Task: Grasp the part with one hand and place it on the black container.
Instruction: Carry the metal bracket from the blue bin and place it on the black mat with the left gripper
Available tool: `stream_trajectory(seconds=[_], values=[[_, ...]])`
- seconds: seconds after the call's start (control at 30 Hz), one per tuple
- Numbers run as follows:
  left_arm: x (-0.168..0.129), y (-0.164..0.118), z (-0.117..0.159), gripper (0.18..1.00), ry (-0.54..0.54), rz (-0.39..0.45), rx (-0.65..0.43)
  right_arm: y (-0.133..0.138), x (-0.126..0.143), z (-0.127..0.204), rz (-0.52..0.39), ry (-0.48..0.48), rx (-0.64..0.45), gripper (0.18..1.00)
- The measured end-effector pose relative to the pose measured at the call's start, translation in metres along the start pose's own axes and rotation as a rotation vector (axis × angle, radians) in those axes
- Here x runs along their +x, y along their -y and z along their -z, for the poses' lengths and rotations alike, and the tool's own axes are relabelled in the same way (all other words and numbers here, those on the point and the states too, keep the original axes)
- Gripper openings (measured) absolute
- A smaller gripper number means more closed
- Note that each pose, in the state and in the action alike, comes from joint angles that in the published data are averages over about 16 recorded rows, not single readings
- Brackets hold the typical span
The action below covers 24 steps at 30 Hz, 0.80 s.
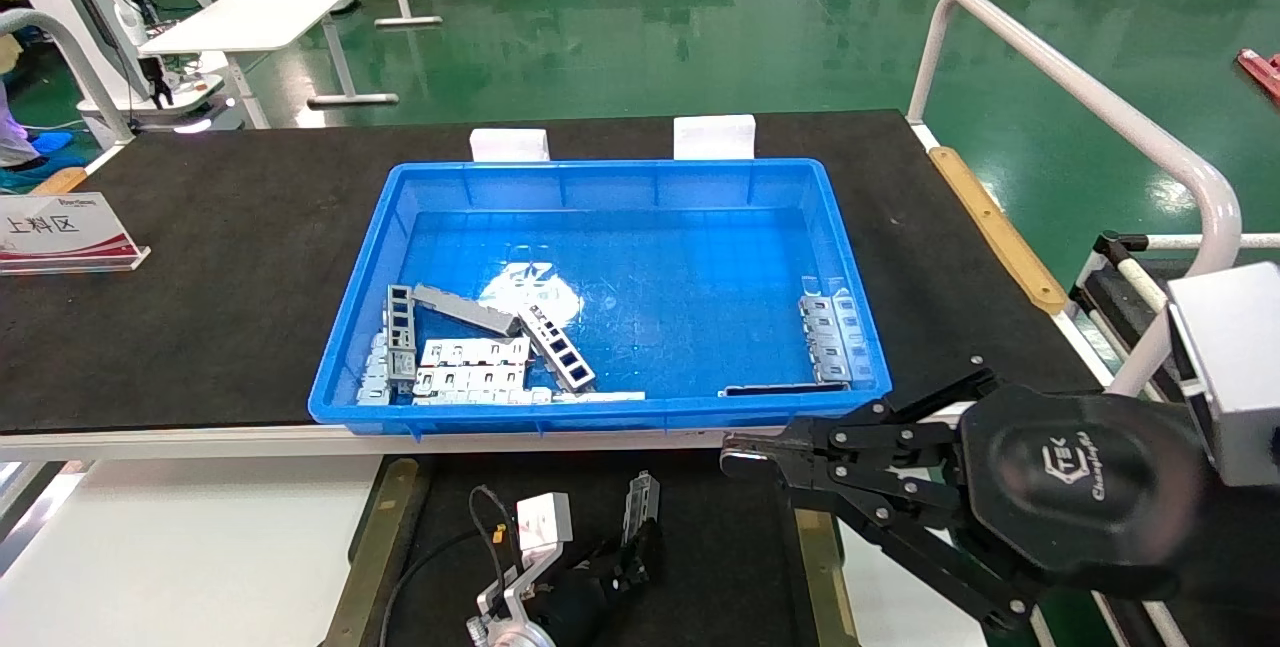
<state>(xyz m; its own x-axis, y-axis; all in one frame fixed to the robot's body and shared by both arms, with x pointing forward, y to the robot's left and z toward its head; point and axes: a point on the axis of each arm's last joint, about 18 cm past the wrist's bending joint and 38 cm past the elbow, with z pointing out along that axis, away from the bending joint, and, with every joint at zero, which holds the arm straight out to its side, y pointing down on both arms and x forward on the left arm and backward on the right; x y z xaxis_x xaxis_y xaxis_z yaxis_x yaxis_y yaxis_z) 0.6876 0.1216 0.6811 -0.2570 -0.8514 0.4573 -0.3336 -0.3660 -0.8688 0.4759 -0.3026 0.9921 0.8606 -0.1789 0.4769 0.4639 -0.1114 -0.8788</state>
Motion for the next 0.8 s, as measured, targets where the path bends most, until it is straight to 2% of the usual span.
stream_trajectory(seconds=[0.5,0.8], values=[[-0.0027,-0.0033,-0.0011,0.372,0.014,0.010,-0.010,0.0000,0.0000,0.0000,0.000,0.000,0.000,0.206],[-0.0007,-0.0025,-0.0009,0.444,0.013,-0.002,-0.006,0.0000,0.0000,0.0000,0.000,0.000,0.000,0.284]])
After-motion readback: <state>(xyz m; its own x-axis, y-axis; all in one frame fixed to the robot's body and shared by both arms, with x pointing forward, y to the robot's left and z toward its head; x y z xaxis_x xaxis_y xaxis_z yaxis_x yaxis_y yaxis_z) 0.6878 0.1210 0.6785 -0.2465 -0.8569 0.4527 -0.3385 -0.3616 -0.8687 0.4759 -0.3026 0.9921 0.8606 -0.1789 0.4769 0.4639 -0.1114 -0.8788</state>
